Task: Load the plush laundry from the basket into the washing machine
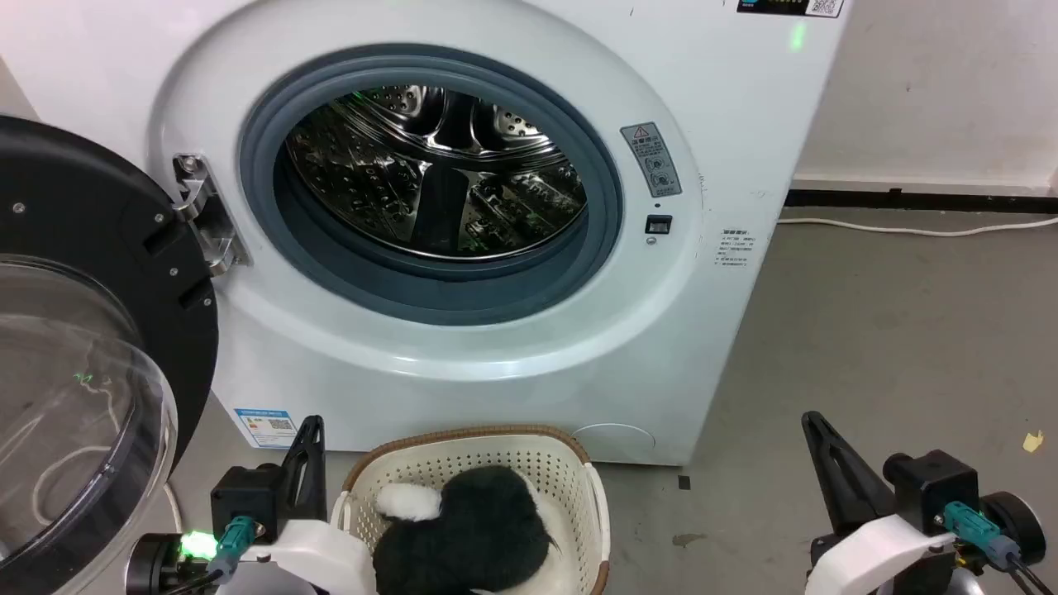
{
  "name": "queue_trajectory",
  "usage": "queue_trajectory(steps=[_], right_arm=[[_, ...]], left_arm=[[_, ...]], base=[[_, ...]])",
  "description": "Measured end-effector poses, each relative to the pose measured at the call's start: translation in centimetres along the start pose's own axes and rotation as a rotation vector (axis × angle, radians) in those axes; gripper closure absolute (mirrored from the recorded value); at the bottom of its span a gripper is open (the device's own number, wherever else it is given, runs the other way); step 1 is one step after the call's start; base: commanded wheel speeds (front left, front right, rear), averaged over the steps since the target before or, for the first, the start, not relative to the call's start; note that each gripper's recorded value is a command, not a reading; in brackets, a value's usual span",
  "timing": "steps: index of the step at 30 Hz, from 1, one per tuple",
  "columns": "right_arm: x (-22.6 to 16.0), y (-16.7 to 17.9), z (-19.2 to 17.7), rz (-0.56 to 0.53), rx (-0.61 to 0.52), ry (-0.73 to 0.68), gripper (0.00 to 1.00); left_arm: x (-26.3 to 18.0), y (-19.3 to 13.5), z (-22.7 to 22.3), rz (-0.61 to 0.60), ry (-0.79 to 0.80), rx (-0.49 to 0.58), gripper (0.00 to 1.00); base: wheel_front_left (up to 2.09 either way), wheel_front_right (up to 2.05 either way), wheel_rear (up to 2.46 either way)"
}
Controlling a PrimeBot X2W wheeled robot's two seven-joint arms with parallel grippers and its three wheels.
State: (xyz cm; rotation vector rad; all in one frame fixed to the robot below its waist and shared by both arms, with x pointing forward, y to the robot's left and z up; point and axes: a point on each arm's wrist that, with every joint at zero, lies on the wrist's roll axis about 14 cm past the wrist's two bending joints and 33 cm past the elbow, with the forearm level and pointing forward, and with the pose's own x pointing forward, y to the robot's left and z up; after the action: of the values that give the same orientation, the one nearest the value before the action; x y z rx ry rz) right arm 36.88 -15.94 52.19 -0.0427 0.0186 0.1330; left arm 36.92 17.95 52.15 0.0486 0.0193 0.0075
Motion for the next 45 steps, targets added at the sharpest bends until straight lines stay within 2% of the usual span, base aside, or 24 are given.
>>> queue_trajectory(steps=[32,33,45], right_arm=[[0.0,0.01,0.0,0.0,0.0,0.0,1.0],[0.0,0.01,0.0,0.0,0.0,0.0,0.0],[-0.02,-0.26,0.01,-0.007,0.003,-0.006,0.0]], left_arm=[[0.0,0.01,0.0,0.0,0.0,0.0,1.0],[0.0,0.0,0.0,0.0,0.0,0.0,0.0],[0.04,-0.54,0.0,-0.015,-0.006,-0.002,0.0]], base=[[0.0,0.0,0.0],[0.0,0.0,0.0],[0.0,0.0,0.0]])
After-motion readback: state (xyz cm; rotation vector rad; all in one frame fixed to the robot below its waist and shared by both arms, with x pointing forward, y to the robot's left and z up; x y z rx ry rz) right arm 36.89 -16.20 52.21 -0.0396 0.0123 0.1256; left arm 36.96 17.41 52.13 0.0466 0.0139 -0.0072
